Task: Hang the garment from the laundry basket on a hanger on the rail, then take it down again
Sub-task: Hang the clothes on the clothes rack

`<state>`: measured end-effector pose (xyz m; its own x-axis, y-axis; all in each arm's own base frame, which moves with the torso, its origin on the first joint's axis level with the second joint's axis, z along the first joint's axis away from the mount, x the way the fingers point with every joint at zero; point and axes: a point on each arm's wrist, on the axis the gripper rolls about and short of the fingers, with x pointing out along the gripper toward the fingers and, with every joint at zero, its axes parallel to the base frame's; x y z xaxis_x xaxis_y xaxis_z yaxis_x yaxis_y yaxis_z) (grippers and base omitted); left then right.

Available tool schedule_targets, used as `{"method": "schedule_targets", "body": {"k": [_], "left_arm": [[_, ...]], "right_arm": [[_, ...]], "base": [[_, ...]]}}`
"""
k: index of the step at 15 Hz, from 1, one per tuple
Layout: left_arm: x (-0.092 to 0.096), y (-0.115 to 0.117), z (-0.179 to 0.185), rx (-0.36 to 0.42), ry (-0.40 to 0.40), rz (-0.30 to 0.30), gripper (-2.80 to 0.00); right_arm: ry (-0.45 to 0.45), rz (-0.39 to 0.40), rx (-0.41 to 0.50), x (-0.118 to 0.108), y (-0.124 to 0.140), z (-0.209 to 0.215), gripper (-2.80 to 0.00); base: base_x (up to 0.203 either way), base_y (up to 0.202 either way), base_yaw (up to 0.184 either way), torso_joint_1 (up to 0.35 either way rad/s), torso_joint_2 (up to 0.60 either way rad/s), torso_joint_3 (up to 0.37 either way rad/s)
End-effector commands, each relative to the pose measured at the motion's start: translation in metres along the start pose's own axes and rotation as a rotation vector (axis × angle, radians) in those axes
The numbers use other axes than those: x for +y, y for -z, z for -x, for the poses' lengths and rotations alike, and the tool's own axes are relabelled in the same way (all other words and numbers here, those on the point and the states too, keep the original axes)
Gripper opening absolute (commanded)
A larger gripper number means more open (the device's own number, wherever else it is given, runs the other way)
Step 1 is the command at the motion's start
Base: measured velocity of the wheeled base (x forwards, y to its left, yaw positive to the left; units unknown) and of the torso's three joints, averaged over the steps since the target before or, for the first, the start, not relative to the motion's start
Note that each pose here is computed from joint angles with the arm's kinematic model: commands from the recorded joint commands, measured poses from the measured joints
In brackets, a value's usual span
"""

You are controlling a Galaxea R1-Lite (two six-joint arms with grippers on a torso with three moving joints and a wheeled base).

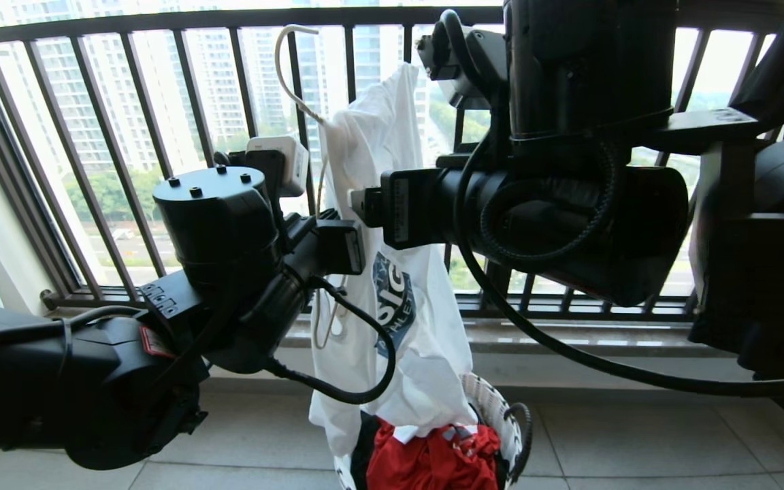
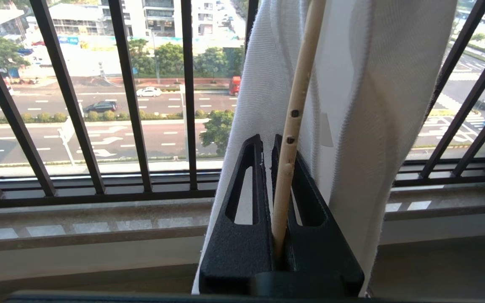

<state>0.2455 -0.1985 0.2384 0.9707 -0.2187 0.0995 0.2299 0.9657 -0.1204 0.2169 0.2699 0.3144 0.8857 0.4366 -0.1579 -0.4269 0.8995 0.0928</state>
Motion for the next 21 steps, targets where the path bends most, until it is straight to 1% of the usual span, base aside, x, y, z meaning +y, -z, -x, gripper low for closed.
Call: {"method": "schedule_targets", "body": {"k": [1,4,7,8,9,10,12,15,16,18,20,21], "left_arm": [[0.001,-0.003,0.001,-0.01,-0.004,0.006,-2.8],[0.001,-0.004,0.002,-0.015,-0.004,0.008,-2.8],[0.002,-0.008,0.004,-0.023,-0.001,0.012,-2.8],[0.002,-0.01,0.006,-0.027,0.007,0.014,-2.8],[0.003,-0.013,0.008,-0.032,0.02,0.019,-2.8],[0.004,-0.015,0.009,-0.038,0.029,0.023,-2.8],[0.005,-0.02,0.012,-0.049,0.038,0.03,-2.8],[0.007,-0.023,0.017,-0.053,0.074,0.036,-2.8],[0.008,-0.024,0.02,-0.051,0.097,0.036,-2.8],[0.01,-0.023,0.028,-0.036,0.171,0.051,-2.8],[0.013,-0.021,0.036,-0.008,0.257,0.054,-2.8],[0.016,-0.02,0.039,0.017,0.282,0.057,-2.8]], "right_arm": [[0.006,-0.009,-0.025,-0.006,-0.009,0.015,0.0],[0.007,-0.014,-0.038,-0.015,-0.014,0.034,0.0],[0.04,-0.014,-0.044,-0.026,-0.015,0.045,0.0],[0.047,-0.004,-0.026,-0.027,-0.014,0.046,-2.8],[0.06,0.008,0.0,-0.03,-0.012,0.047,-2.8],[0.077,0.01,0.007,-0.035,-0.014,0.05,-2.8],[0.131,0.0,-0.012,-0.051,-0.023,0.061,-2.8],[0.202,0.021,0.007,-0.073,-0.028,0.074,-2.8],[0.214,0.026,0.016,-0.077,-0.029,0.076,-2.8],[0.218,0.054,0.041,-0.079,-0.028,0.082,-2.8],[0.22,0.114,0.078,-0.081,-0.027,0.088,-2.8],[0.221,0.145,0.083,-0.082,-0.028,0.091,-2.8]], "base": [[0.0,0.0,0.0,0.0,0.0,0.0],[0.0,0.0,0.0,0.0,0.0,0.0],[0.0,0.0,0.0,0.0,0.0,0.0],[0.0,0.0,0.0,0.0,0.0,0.0],[0.0,0.0,0.0,0.0,0.0,0.0],[0.0,0.0,0.0,0.0,0.0,0.0],[0.0,0.0,0.0,0.0,0.0,0.0],[0.0,0.0,0.0,0.0,0.0,0.0],[0.0,0.0,0.0,0.0,0.0,0.0],[0.0,0.0,0.0,0.0,0.0,0.0],[0.0,0.0,0.0,0.0,0.0,0.0],[0.0,0.0,0.0,0.0,0.0,0.0]]}}
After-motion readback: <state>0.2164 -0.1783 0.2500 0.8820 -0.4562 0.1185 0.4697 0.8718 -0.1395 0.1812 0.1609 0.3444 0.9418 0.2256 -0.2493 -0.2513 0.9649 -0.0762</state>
